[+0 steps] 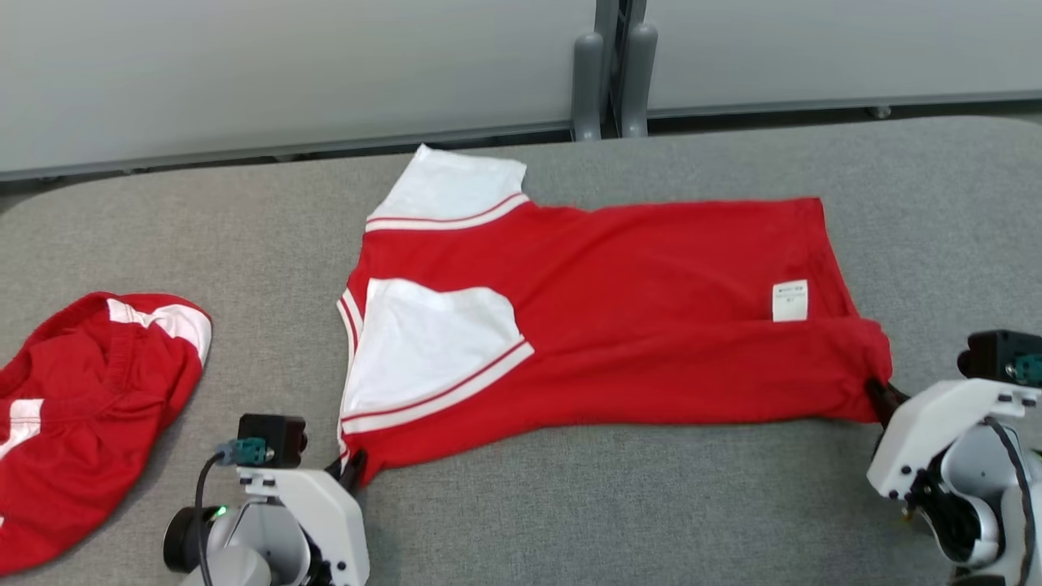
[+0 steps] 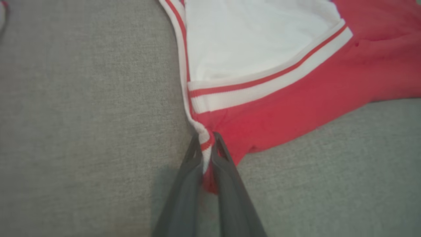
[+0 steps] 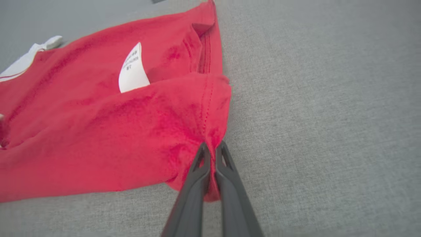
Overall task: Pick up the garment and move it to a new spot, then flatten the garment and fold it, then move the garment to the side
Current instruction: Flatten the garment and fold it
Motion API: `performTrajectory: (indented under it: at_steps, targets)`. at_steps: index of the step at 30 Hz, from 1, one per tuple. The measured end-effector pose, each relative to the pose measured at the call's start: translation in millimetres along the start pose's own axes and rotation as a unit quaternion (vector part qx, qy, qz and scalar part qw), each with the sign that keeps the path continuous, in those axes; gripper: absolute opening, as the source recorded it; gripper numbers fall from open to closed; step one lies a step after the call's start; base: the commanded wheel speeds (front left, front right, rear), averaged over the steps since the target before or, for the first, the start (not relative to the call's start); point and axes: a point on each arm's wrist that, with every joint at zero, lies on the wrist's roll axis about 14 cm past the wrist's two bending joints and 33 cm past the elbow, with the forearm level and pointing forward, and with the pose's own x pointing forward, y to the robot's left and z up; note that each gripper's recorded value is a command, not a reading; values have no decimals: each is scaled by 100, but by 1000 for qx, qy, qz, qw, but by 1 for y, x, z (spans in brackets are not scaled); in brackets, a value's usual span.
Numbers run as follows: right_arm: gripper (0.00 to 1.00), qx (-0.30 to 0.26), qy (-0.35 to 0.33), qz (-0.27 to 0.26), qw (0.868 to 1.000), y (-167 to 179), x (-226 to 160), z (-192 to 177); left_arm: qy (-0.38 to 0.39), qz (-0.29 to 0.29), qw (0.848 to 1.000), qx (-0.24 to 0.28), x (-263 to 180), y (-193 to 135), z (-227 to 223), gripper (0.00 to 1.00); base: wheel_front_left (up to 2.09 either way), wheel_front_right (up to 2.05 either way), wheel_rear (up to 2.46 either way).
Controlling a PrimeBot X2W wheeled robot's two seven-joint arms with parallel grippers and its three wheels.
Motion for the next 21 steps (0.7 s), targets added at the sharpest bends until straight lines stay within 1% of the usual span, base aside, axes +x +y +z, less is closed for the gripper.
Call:
performTrajectory:
  at_steps: [6,9,12,15,16,21]
  targets:
    - [0,5,-26,8,1000,0,-32,3,-23,-3,1000,9,-24,-3,0,0,0,0,0]
    - [0,12,-18,10,1000,-3,-49,-7,-27,-5,1000,8,-35,-6,-2,0,0,0,0]
    - [0,15,-7,-2,1000,-13,-65,-20,-26,2,1000,13,-47,-7,-12,0,0,0,0]
    - [0,26,4,-9,1000,-20,-78,-33,-6,11,1000,11,-58,-7,-30,0,0,0,0]
    - [0,31,22,-12,999,-24,-84,-48,6,16,1000,5,-65,-7,-40,0,0,0,0]
    - [0,42,55,-6,998,-22,-88,-71,53,16,998,-15,-81,-12,-70,0,0,0,0]
